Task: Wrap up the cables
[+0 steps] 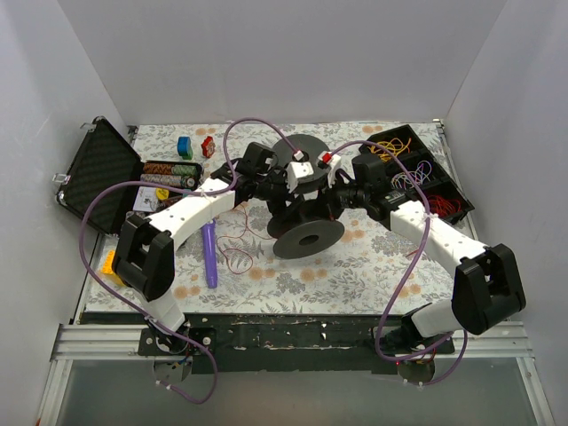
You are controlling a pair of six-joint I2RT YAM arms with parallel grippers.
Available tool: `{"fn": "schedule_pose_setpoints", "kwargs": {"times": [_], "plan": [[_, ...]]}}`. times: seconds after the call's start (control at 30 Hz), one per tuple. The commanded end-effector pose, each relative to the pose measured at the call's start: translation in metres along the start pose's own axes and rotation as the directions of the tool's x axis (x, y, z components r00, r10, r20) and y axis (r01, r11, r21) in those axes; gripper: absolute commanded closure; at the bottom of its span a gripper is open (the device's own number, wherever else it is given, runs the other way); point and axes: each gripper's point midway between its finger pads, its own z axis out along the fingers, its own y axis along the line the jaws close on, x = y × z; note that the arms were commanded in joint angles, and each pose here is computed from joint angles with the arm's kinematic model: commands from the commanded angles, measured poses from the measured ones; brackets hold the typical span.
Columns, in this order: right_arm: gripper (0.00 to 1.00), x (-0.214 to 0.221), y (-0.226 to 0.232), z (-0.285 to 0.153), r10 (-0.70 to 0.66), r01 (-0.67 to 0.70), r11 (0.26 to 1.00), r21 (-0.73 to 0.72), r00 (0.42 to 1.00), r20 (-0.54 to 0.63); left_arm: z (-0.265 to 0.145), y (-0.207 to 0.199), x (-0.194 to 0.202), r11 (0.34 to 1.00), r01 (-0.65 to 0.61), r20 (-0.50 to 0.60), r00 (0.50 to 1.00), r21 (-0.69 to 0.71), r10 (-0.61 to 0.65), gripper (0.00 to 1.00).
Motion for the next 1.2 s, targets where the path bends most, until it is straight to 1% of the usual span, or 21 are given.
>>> {"fn": "schedule_pose_setpoints", "kwargs": {"times": [0.0, 0.13, 0.2, 0.3, 0.37, 0.43, 0.5, 0.57, 0.77, 0.83, 0.87, 0.93, 1.0, 1.07, 1.17], "plan": [[0.99, -0.014, 0.000, 0.003, -0.013, 0.013, 1.000, -0.017, 0.999, 0.041, -0.007, -0.006, -0.015, 0.999, -0.021, 0.040, 0.999, -0.039, 0.022, 0.33], [0.99, -0.013, -0.001, 0.006, -0.004, 0.005, 1.000, -0.019, 0.999, 0.039, -0.005, -0.005, -0.014, 0.999, 0.001, 0.046, 0.999, -0.045, 0.001, 0.48], [0.99, -0.011, -0.001, 0.006, -0.002, 0.002, 1.000, -0.018, 0.999, 0.035, -0.004, -0.008, -0.011, 0.999, 0.008, 0.042, 0.999, -0.033, -0.006, 0.49], [0.99, -0.012, -0.003, 0.006, -0.001, 0.002, 1.000, -0.013, 0.999, 0.038, -0.003, -0.010, -0.008, 0.999, 0.022, 0.037, 0.999, -0.027, -0.021, 0.57], [0.99, -0.012, -0.004, 0.007, -0.001, 0.002, 1.000, -0.009, 0.999, 0.038, -0.002, -0.010, -0.007, 0.999, 0.029, 0.035, 0.999, -0.028, -0.028, 0.70], [0.99, -0.010, -0.005, 0.007, 0.002, -0.002, 1.000, -0.004, 0.999, 0.033, -0.002, -0.010, -0.007, 0.999, 0.031, 0.040, 0.999, -0.031, -0.030, 0.78], [0.99, -0.009, -0.005, 0.006, 0.004, -0.004, 1.000, 0.002, 1.000, 0.031, -0.002, -0.009, -0.008, 0.999, 0.035, 0.040, 0.999, -0.036, -0.033, 0.92], [0.99, -0.008, -0.005, 0.005, 0.003, -0.004, 1.000, 0.008, 0.999, 0.032, -0.003, -0.009, -0.010, 0.999, 0.038, 0.044, 0.998, -0.037, -0.037, 1.00], [0.99, -0.010, -0.006, 0.002, 0.018, -0.019, 0.999, 0.031, 0.999, 0.040, -0.005, -0.016, -0.010, 0.998, 0.054, 0.049, 0.997, -0.014, -0.053, 1.00], [0.99, -0.009, -0.006, 0.003, 0.020, -0.022, 0.999, 0.031, 0.999, 0.037, -0.006, -0.016, -0.014, 0.998, 0.058, 0.056, 0.997, -0.013, -0.057, 0.76], [0.99, -0.007, -0.007, 0.003, 0.027, -0.028, 0.999, 0.033, 0.999, 0.031, -0.007, -0.016, -0.017, 0.998, 0.065, 0.060, 0.996, -0.012, -0.064, 0.72], [0.99, -0.005, -0.008, 0.004, 0.033, -0.035, 0.999, 0.036, 0.999, 0.032, -0.007, -0.014, -0.022, 0.996, 0.085, 0.077, 0.994, -0.018, -0.083, 0.58], [0.99, -0.002, -0.008, 0.004, 0.044, -0.046, 0.998, 0.034, 0.998, 0.036, -0.006, -0.016, -0.028, 0.996, 0.089, 0.094, 0.992, -0.005, -0.088, 0.52], [0.99, -0.003, -0.007, 0.005, 0.052, -0.053, 0.998, 0.031, 0.998, 0.046, -0.003, -0.018, -0.028, 0.996, 0.092, 0.098, 0.991, 0.006, -0.092, 0.51], [0.99, -0.004, -0.006, 0.005, 0.057, -0.058, 0.998, 0.025, 0.997, 0.055, 0.004, -0.014, -0.013, 0.997, 0.079, 0.071, 0.994, -0.017, -0.077, 0.51]]}}
